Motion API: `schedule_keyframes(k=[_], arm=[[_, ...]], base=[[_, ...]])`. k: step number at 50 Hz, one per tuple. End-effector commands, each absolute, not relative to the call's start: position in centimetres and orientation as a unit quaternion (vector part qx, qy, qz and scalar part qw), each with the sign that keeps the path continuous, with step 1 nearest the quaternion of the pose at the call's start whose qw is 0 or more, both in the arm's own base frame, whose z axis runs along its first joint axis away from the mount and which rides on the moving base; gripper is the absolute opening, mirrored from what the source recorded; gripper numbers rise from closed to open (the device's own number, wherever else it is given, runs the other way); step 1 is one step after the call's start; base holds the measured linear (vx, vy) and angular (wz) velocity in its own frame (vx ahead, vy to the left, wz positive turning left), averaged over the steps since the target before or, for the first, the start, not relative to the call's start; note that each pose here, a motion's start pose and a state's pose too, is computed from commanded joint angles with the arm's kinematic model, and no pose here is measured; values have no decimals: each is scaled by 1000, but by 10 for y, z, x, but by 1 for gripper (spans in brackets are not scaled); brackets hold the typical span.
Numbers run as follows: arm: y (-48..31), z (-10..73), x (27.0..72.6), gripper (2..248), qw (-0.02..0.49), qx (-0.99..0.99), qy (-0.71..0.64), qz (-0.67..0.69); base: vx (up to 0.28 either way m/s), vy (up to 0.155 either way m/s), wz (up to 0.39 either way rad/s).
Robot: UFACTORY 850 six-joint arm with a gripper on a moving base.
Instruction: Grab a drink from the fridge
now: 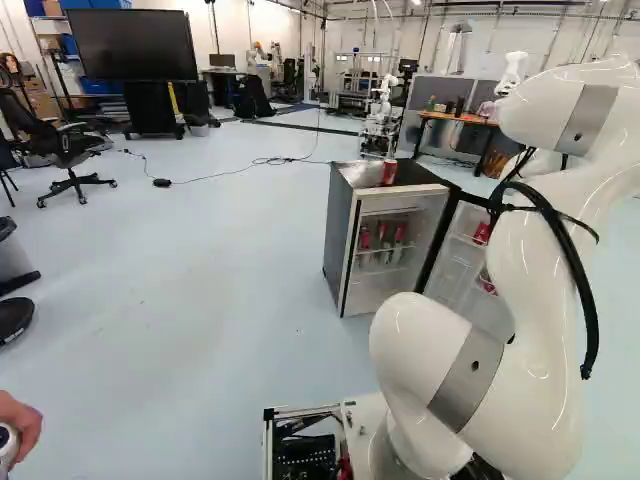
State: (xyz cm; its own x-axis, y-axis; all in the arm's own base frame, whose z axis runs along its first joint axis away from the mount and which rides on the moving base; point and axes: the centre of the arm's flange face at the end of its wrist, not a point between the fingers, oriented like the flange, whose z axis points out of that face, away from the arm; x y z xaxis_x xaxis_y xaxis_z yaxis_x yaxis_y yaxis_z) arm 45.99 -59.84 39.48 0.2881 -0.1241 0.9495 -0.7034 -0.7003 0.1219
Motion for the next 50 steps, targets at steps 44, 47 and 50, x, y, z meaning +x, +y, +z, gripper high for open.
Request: schedule_keyframes(k=[44, 47, 50], arm=[[-594, 415, 469, 247, 236, 823, -303, 419], [-595, 417, 473, 247, 233, 827, -303, 413], [-595, 418, 477, 247, 231, 830, -303, 407]], base=[[0, 0, 0], [0, 0, 0], [0, 0, 0]])
